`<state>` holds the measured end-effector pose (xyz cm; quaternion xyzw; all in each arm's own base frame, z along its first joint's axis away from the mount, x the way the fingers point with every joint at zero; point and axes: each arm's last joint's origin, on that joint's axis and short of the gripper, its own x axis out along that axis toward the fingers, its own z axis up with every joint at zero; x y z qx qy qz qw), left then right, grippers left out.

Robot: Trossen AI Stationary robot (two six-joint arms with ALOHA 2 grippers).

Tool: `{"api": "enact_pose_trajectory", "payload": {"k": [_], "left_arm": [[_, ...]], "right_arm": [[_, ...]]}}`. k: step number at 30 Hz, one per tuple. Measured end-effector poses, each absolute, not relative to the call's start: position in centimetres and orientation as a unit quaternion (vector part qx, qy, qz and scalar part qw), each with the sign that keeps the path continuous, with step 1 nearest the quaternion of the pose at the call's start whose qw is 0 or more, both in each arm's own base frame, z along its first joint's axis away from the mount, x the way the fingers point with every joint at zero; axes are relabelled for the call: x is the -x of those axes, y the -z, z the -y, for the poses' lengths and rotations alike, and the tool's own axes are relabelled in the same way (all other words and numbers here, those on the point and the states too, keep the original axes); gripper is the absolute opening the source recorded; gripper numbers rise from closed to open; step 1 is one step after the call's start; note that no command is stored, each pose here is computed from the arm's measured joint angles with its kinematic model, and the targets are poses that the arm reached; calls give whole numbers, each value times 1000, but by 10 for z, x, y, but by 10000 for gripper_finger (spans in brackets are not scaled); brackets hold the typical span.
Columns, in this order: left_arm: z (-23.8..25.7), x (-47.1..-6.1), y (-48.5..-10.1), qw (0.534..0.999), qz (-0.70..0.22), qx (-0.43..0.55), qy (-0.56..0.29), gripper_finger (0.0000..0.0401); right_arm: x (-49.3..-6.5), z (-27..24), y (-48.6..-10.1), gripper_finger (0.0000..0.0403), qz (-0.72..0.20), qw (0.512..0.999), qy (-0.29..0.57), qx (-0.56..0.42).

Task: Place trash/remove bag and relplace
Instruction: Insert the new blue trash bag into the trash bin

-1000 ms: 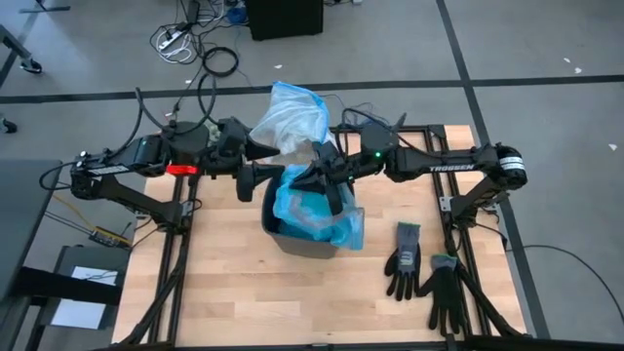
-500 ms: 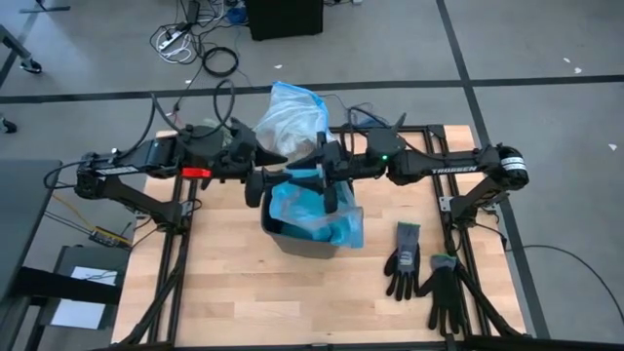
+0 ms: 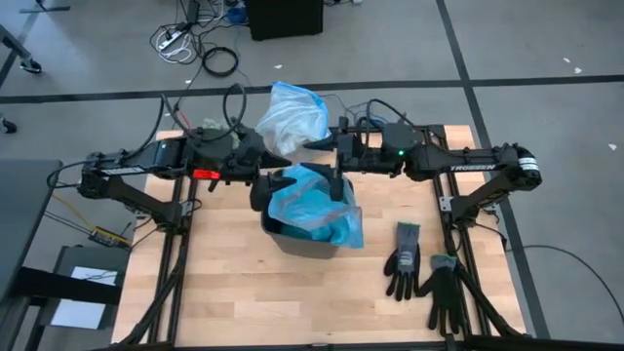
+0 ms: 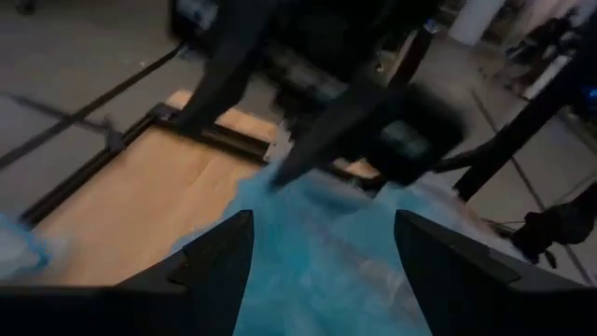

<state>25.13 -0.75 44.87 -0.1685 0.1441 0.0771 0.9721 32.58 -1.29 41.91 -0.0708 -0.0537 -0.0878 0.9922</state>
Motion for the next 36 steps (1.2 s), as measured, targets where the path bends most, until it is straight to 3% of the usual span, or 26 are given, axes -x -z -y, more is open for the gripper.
{"api": "enact_pose_trajectory", "payload": {"k": [5,15,20,29,32,36], "left_arm": [[9,-265,-439,975,-167,127,-68,270],[12,-288,-442,982,-182,32,-38,270],[12,-299,-433,967,-248,-35,-48,270],[10,-314,-412,926,-360,-67,-95,269],[7,-313,-412,913,-377,-77,-137,250],[6,-311,-418,913,-371,-68,-155,192]], "right_arm": [[-312,15,-412,192,-31,990,117,78],[-274,14,-437,189,-12,985,153,79],[-262,14,-439,188,-34,983,159,81],[-255,15,-434,185,-73,980,168,84],[-255,15,-434,182,-74,980,167,84],[-255,15,-434,177,-73,980,168,84]]}}
